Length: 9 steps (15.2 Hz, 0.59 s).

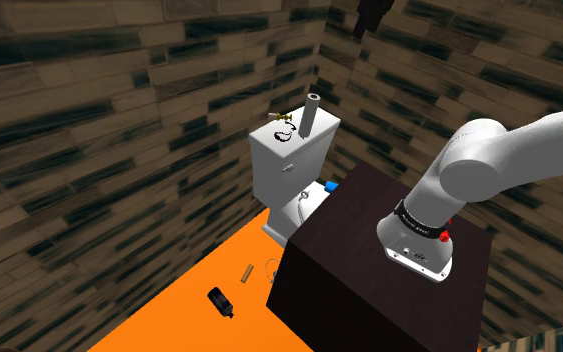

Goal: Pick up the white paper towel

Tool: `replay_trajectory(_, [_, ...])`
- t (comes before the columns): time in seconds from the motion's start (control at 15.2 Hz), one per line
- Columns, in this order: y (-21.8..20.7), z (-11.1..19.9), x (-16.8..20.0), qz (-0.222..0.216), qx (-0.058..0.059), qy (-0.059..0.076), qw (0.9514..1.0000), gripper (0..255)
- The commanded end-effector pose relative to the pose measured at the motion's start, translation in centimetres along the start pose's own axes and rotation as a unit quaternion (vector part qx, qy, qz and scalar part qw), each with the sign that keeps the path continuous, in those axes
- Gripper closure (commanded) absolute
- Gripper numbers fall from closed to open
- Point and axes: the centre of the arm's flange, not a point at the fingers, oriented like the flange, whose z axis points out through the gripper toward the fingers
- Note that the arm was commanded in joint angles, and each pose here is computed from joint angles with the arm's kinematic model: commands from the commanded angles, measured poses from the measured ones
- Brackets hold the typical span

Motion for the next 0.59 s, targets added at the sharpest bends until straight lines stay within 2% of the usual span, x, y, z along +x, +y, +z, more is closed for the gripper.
replay_trajectory(0.0, [0.0,0.0,0.0,0.0,0.0,0.0,1.0,0])
replay_trajectory(0.53, [6.9,7.0,4.4,0.014,0.0,-0.013,0.9998,0])
